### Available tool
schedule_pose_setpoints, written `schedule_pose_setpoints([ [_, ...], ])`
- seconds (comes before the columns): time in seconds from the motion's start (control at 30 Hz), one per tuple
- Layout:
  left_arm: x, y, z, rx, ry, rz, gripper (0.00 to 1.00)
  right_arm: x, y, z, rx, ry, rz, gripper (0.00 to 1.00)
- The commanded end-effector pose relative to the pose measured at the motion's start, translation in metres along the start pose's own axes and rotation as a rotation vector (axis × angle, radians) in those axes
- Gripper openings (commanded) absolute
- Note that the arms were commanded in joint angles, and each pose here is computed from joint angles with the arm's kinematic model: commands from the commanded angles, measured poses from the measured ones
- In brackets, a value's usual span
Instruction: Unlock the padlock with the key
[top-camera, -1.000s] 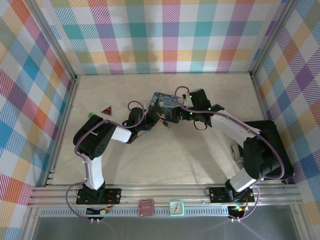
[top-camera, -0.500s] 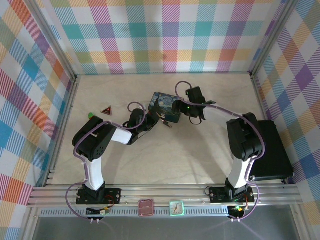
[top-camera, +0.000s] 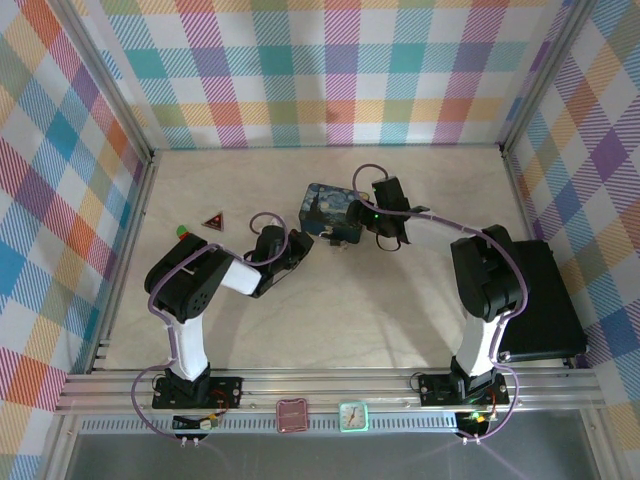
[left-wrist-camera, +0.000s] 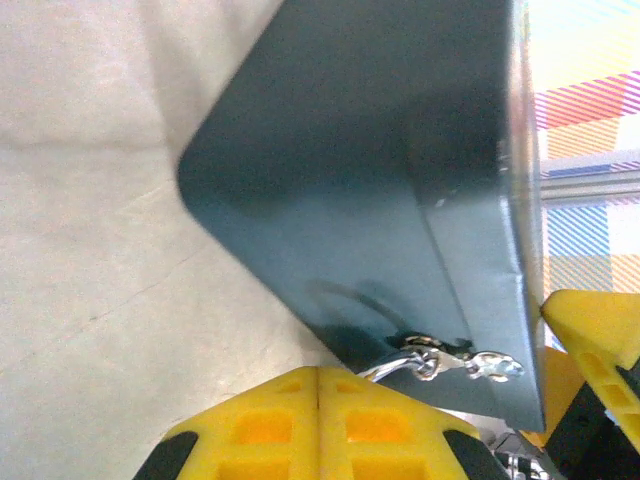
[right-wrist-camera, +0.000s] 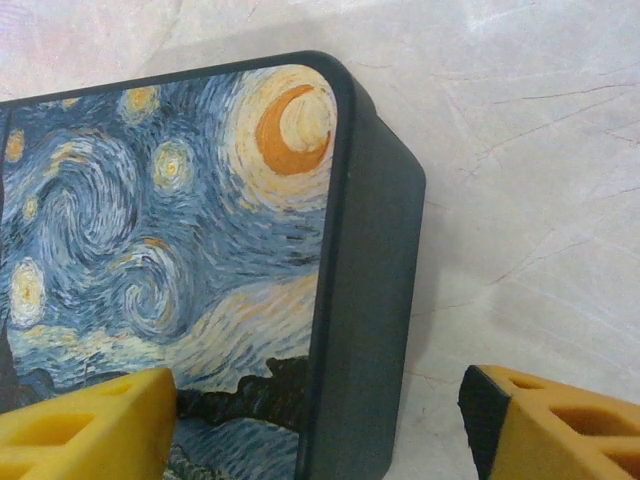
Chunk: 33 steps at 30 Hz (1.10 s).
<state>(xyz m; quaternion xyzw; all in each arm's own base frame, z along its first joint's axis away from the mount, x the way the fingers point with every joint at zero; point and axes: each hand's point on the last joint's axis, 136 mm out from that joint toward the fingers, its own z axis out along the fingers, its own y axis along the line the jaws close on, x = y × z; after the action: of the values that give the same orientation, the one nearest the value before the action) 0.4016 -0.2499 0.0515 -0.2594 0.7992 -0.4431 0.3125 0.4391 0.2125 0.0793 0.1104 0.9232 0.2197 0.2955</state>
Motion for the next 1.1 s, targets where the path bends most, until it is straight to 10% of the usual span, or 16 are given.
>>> schedule_pose_setpoints([
  [0.0,-0.020,-0.023,-0.014,0.069,-0.067,-0.001,0.00,0.016,-0.029,-0.001,0.107,0.033,0.025,0.74],
  [0.73,0.019,-0.026,-0.009,0.138,0.114,0.106,0.40,0.001,-0.003,-0.056,0.031,0.011,-0.248,0.79],
  [1.07,-0.032,-0.030,-0.038,-0.017,0.053,0.197,0.55,0.081,0.041,-0.086,-0.164,0.195,-0.369,0.80],
])
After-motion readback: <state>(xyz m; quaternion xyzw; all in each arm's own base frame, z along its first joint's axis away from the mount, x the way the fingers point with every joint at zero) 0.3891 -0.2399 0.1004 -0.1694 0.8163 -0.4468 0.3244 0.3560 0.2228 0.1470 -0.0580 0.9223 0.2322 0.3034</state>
